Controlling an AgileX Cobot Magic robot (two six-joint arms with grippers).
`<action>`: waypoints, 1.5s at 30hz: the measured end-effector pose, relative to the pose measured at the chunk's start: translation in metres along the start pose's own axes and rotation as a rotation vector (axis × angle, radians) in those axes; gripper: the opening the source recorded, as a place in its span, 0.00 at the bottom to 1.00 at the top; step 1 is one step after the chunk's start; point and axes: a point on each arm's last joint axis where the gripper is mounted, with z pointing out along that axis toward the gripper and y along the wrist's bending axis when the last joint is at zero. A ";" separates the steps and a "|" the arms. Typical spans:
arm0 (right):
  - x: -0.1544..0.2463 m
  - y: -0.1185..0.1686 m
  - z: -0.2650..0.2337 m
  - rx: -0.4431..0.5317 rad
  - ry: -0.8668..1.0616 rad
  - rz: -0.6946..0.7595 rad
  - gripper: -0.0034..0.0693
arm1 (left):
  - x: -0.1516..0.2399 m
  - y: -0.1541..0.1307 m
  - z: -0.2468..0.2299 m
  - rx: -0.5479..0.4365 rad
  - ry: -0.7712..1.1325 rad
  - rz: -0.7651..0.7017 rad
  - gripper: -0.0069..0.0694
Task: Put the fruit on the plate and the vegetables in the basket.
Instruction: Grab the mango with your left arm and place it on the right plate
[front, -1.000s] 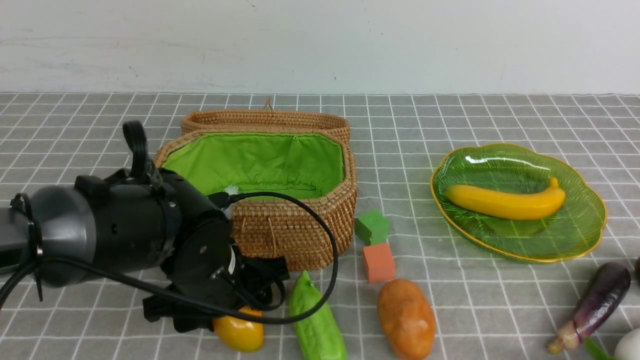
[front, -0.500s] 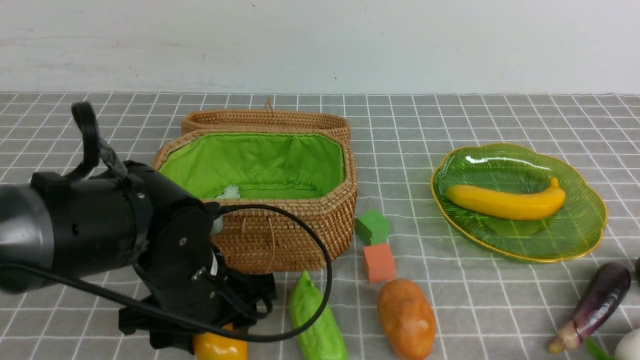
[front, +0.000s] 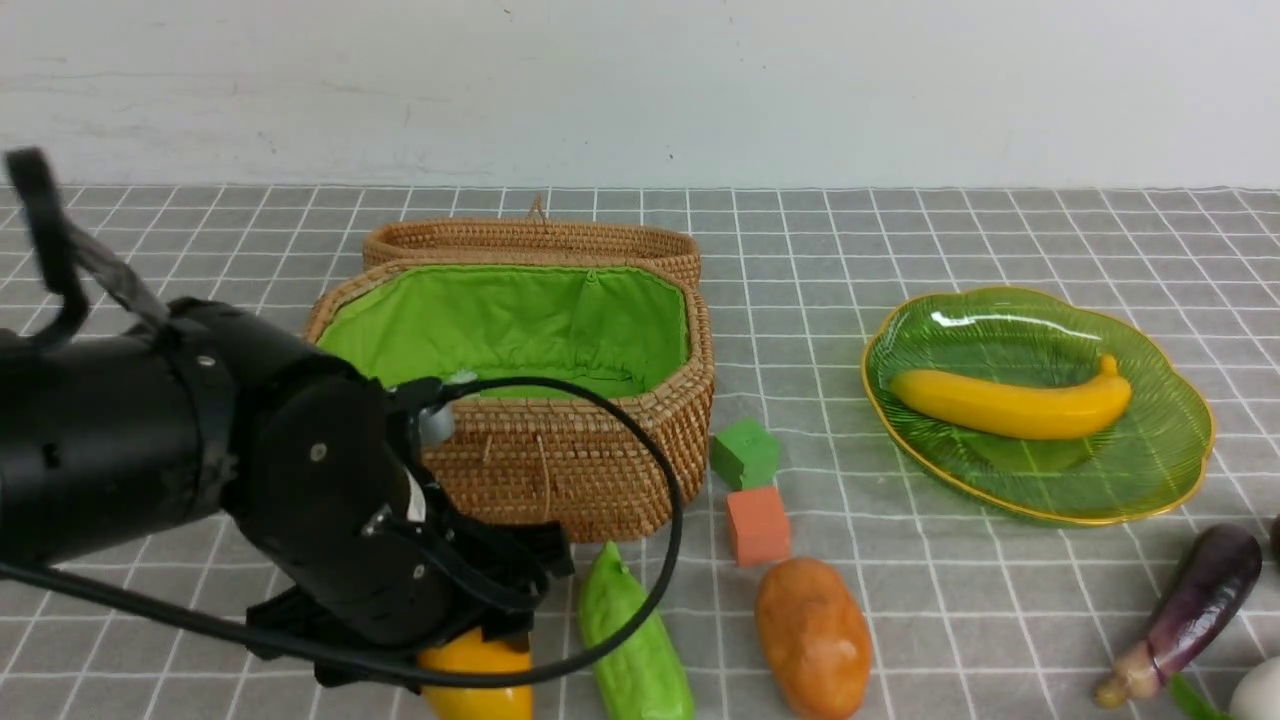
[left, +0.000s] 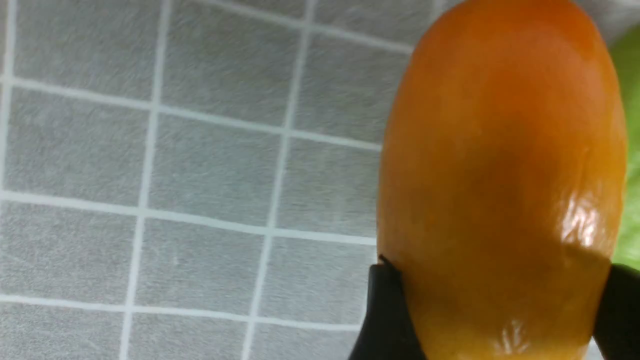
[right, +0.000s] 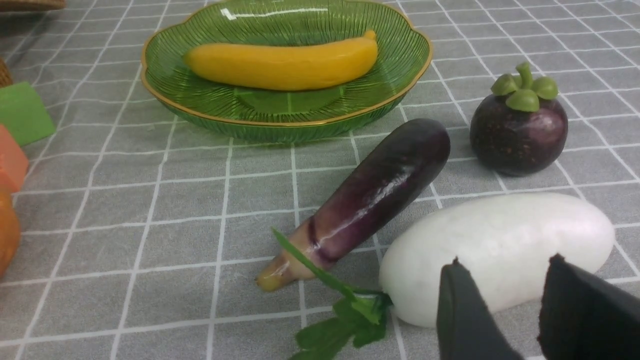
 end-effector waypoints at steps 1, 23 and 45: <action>0.000 0.000 0.000 0.000 0.000 0.000 0.38 | 0.000 -0.001 -0.003 0.008 -0.002 0.004 0.72; 0.000 0.000 0.000 0.000 0.000 -0.001 0.38 | -0.070 -0.126 -0.042 0.401 -0.069 0.278 0.72; 0.000 0.000 0.000 0.000 0.000 -0.001 0.38 | -0.060 -0.271 0.112 0.612 -0.104 0.190 0.74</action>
